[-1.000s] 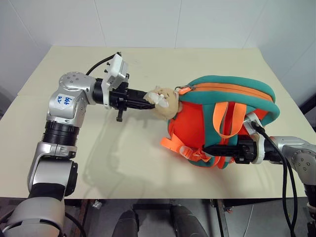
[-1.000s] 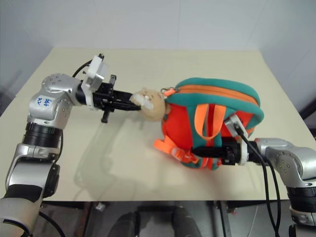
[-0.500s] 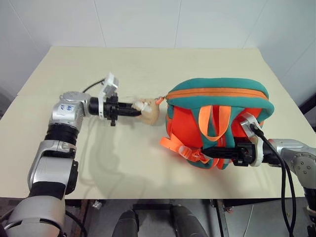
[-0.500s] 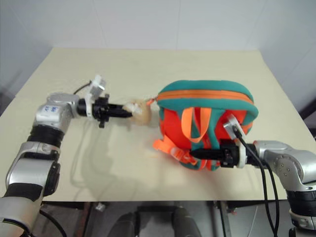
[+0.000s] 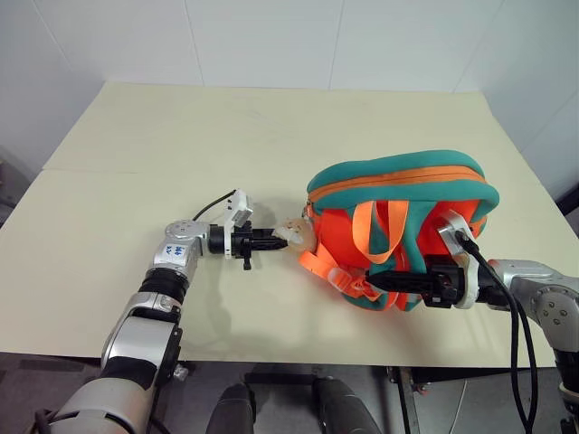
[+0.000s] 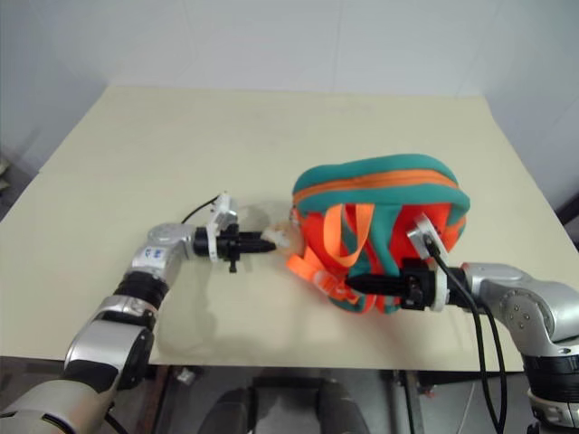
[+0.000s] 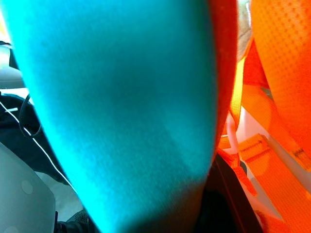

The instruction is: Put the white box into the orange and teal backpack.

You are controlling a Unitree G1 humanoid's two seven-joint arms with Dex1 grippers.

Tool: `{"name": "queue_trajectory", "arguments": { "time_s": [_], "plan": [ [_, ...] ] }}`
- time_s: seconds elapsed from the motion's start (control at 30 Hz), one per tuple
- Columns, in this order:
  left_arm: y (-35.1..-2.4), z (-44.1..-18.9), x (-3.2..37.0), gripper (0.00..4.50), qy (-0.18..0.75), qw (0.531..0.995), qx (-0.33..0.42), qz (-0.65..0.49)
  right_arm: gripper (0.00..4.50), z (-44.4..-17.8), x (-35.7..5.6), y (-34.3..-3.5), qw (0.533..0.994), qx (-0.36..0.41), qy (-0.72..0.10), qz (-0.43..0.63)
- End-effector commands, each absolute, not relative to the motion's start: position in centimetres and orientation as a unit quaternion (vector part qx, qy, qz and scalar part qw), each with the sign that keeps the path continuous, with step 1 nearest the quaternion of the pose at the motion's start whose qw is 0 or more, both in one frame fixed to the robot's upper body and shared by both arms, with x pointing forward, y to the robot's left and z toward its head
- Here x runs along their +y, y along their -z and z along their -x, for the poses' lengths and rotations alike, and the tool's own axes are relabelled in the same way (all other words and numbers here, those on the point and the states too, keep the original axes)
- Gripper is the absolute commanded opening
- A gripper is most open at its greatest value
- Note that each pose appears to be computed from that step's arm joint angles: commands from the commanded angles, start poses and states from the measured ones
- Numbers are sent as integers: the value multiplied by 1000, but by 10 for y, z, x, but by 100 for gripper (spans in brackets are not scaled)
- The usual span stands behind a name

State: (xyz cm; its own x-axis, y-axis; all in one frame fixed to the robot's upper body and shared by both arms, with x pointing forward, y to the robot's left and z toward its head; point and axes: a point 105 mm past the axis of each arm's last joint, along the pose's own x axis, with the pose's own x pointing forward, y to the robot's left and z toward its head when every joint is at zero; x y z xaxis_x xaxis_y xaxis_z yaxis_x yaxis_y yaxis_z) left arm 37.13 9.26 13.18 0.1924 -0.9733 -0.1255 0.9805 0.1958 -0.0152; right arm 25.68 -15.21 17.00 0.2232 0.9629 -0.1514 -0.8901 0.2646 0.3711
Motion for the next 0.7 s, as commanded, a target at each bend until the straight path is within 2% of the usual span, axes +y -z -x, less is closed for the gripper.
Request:
{"name": "queue_trajectory", "arguments": {
  "time_s": [0.03,0.1,0.27,0.4,0.43,0.57,0.7],
  "plan": [
    [-171,-368,108,77,612,787,-28,-64,99,-258,-152,-198,787,116,-599,-87],
    [-191,-367,117,136,584,805,-70,-78,150,-261,-152,-207,795,98,-592,-84],
    [-219,-343,123,301,602,790,-98,-65,322,-262,-158,-219,814,65,-574,-56],
    [-219,-321,131,423,616,779,-87,-75,450,-261,-169,-225,836,38,-547,-18],
    [-216,-318,132,448,618,779,-79,-73,450,-260,-170,-226,838,35,-545,-13],
    [-197,-302,142,448,617,783,-38,-62,450,-252,-191,-235,862,10,-507,27],
    [-186,-293,146,448,609,790,-20,-67,450,-241,-221,-229,886,31,-460,43]
  ]
}}
